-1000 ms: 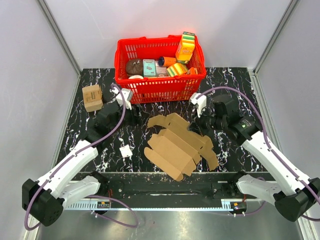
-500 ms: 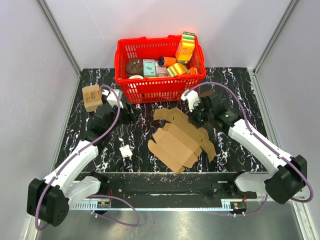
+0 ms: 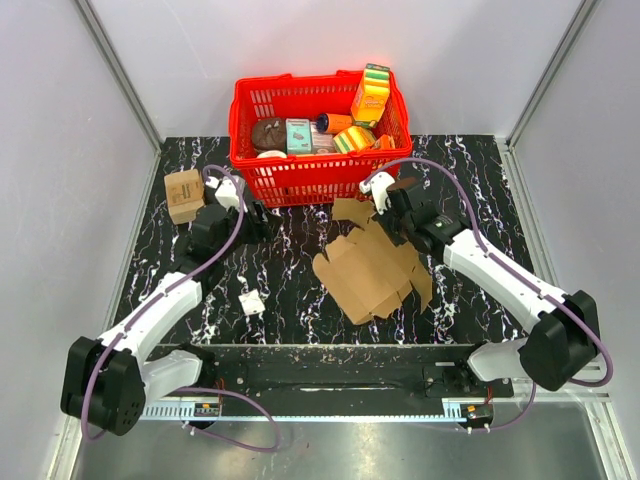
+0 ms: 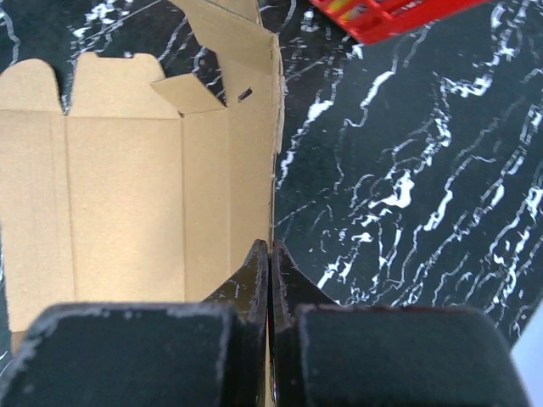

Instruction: Fold the paper box

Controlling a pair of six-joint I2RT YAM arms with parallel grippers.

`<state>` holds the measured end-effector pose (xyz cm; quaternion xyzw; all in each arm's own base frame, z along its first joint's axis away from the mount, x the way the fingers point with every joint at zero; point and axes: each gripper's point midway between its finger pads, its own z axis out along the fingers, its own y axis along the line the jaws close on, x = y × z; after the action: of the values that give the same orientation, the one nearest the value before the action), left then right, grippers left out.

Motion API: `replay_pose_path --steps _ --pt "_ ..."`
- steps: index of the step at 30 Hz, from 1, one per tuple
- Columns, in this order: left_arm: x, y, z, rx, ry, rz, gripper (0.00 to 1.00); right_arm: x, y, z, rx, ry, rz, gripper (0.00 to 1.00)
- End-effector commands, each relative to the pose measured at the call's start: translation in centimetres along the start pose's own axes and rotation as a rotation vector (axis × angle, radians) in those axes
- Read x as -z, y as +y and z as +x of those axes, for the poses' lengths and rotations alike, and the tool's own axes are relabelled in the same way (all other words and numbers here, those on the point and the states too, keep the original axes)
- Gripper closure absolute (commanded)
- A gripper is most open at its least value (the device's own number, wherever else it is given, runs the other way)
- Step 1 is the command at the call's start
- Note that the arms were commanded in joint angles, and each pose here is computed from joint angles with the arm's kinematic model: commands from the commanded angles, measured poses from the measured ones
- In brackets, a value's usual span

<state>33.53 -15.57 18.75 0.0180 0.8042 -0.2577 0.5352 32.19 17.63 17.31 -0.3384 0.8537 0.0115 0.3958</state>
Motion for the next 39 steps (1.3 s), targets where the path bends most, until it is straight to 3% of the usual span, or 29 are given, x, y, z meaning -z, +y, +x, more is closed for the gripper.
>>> replay_pose_path --steps 1,15,22,39 --pt "0.3 -1.5 -2.2 0.005 -0.073 0.065 0.28 1.8 -2.9 -3.1 -0.056 -0.1 0.152 1.0" --pt "3.5 -1.0 -0.7 0.023 -0.08 0.044 0.28 0.8 3.6 -0.9 0.021 -0.029 -0.206 1.0" --pt "4.4 -0.9 0.1 0.031 -0.092 0.053 0.28 3.1 6.1 -1.5 0.132 -0.184 -0.358 1.0" --pt "1.0 0.2 -0.1 -0.041 -0.147 0.05 0.25 -0.4 5.6 -1.8 0.462 -0.238 -0.34 1.0"
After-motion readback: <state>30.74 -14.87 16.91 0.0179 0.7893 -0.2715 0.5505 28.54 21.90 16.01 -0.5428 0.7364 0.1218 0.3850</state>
